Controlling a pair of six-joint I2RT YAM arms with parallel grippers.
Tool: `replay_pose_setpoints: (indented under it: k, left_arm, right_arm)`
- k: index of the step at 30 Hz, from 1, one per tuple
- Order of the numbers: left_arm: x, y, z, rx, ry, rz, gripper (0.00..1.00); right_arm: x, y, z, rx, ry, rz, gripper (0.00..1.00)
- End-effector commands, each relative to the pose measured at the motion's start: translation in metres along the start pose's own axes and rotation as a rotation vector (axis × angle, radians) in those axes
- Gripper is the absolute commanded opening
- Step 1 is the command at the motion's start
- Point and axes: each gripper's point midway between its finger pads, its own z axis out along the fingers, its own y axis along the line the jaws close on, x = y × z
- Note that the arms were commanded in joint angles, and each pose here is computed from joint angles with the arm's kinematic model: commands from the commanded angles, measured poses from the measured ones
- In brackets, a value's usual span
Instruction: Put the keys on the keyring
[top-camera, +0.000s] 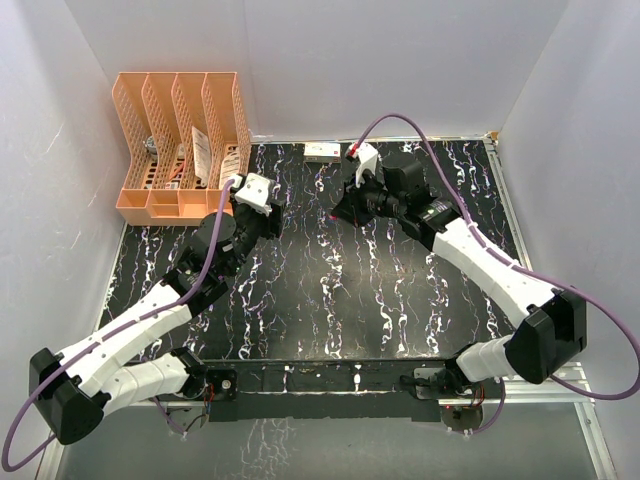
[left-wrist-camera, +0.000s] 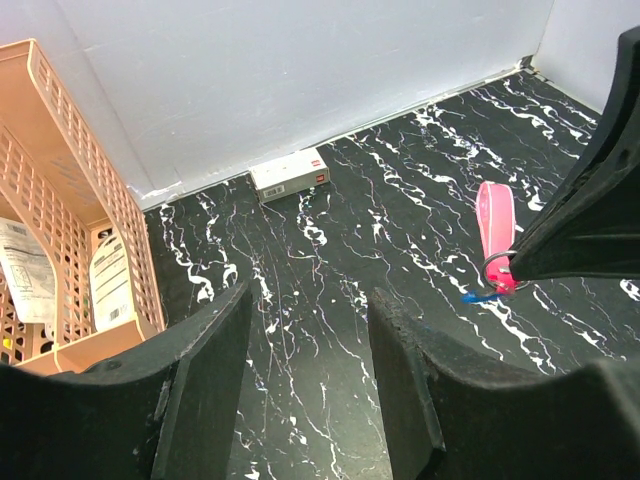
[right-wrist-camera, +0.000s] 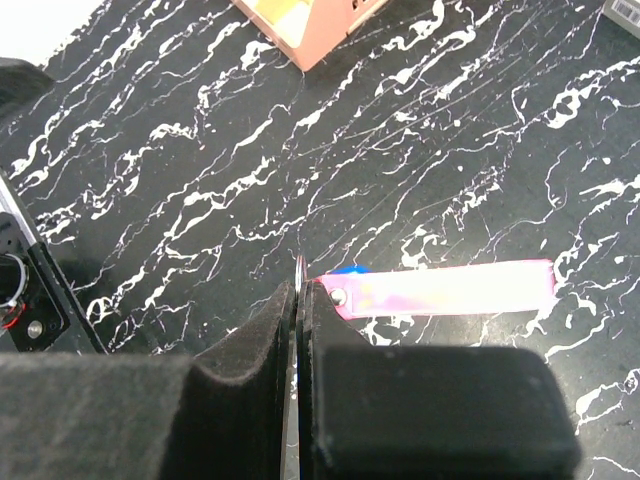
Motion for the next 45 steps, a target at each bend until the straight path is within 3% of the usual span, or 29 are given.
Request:
replay_pose_setpoints:
  k: [1,24,36,43,44,45]
  left_arm:
    - [-0.018,0.008,-0.008,-0.016,-0.046,-0.025,0.49]
    - [-0.013,0.009,-0.008,-0.022,-0.037,-0.023,0.5]
    - [-0.014,0.014,-0.01,-0.048,-0.044,-0.025,0.5]
    - [-0.015,0.016,-0.011,-0.058,-0.043,-0.026,0.5]
    - [-0.014,0.016,-0.011,-0.055,-0.038,-0.026,0.51]
    - [-0.015,0.016,-0.011,-0.053,-0.037,-0.029,0.54]
  right_arm:
    - [-0.008,-0.004,0.004,0.012,-0.039,-0.017,0.0]
    - [0.041,-0.03,0.042,0.057,0.061,0.042,0.0]
    - [0.055,-0.009,0.084,-0.133,0.066,0.116,0.0]
    - [0.061,-0.045,0.098,0.008,0.073,0.155,0.0]
    - [0.063,-0.051,0.099,0.029,0.079,0.165,0.03]
    - [0.065,-0.057,0.099,0.049,0.082,0.172,0.14]
